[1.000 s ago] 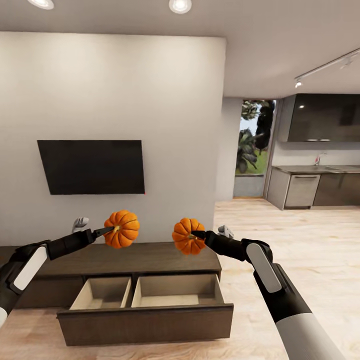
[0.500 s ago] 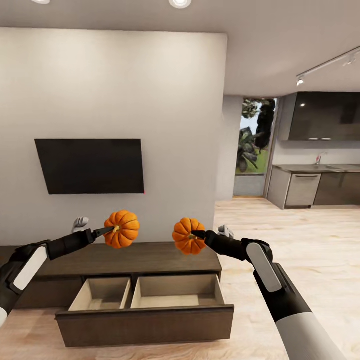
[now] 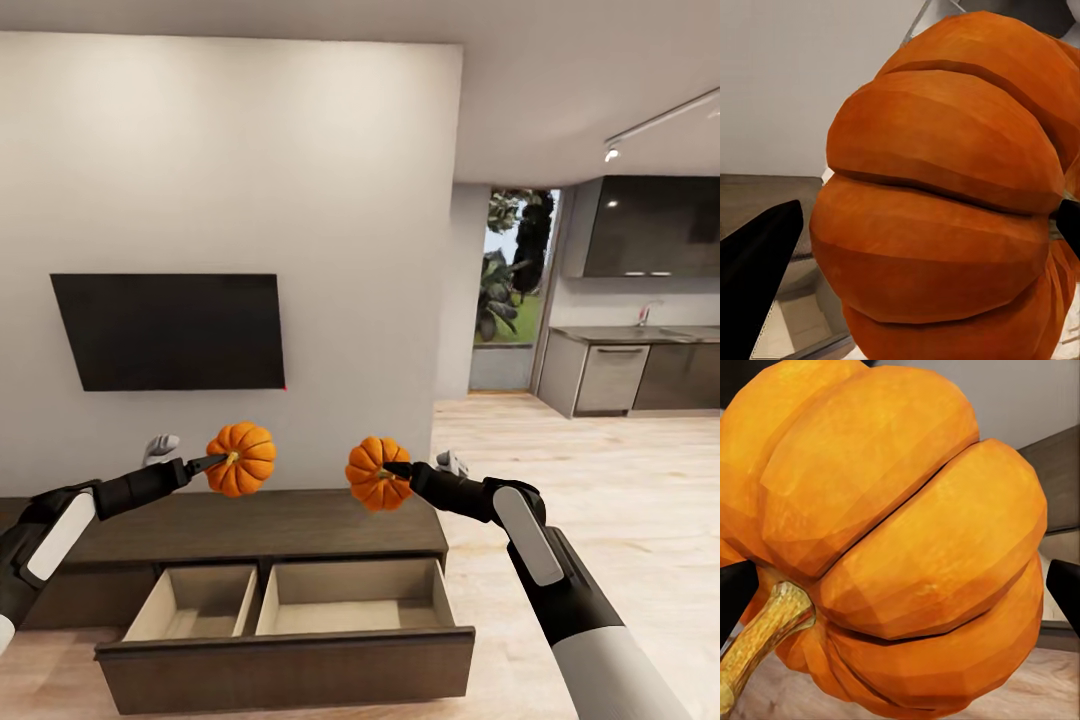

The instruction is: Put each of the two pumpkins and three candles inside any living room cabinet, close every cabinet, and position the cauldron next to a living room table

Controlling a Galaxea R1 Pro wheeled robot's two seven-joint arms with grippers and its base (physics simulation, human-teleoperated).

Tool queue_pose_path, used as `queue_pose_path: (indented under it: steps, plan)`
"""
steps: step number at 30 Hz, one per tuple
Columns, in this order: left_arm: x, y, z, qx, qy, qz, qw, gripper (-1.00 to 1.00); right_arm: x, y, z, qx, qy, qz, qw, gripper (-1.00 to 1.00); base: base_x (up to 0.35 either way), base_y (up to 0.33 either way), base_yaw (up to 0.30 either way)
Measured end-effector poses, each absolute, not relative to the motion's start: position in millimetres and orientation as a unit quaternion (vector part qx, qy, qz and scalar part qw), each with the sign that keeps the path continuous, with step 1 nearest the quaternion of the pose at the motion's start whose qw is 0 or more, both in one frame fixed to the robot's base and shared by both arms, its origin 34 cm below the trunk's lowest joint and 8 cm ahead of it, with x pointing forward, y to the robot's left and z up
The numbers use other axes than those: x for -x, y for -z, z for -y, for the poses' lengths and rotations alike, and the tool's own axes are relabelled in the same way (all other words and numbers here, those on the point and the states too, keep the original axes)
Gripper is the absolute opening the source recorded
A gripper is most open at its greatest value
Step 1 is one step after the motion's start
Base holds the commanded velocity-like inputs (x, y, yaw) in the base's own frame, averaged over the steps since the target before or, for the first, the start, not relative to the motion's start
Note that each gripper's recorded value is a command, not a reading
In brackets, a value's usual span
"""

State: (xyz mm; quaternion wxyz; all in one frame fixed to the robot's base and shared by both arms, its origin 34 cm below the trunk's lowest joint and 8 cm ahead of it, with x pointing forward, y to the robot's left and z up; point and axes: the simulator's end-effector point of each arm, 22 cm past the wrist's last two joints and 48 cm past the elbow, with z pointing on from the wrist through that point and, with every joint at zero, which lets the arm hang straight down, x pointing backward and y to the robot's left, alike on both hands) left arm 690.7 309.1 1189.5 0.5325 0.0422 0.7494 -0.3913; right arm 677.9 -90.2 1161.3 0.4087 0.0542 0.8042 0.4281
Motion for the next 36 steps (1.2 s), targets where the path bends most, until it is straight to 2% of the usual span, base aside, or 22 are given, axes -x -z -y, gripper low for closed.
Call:
queue_pose_path:
  steps: [8,10,17,23,29,36]
  plan:
    - [-706.0,-1172.6,-330.7,-0.006,0.334,-0.776,0.535,-1.0,-682.6,-1145.3,99.4,-0.063,-0.394,-0.822,0.406,-1.0,0.005,0.0,0.0]
    - [-710.5,-1167.1,-338.8,0.004,0.312,-0.784,0.536,-1.0,-685.7,-1120.7,111.2,-0.061,-0.321,-0.854,0.404,-1.0,0.0,0.0,0.0]
    - [-724.0,-1182.9,-342.4,0.02,0.258,-0.783,0.566,-1.0,-694.7,-1103.2,135.9,-0.029,-0.188,-0.879,0.438,-1.0,0.0,0.0,0.0]
    - [-738.7,-1151.5,-299.4,0.001,0.179,-0.802,0.57,-1.0,-701.5,-1103.4,134.2,-0.027,-0.122,-0.877,0.464,-1.0,0.0,0.0,0.0]
    - [-735.3,-1110.6,-247.5,-0.015,0.148,-0.819,0.555,-1.0,-704.4,-1062.1,115.6,-0.033,-0.09,-0.88,0.465,-1.0,0.0,0.0,0.0]
    - [-726.4,-1066.3,-230.8,-0.017,0.111,-0.829,0.547,-1.0,-694.3,-1003.7,92.4,-0.032,-0.074,-0.888,0.452,-1.0,0.0,0.0,0.0]
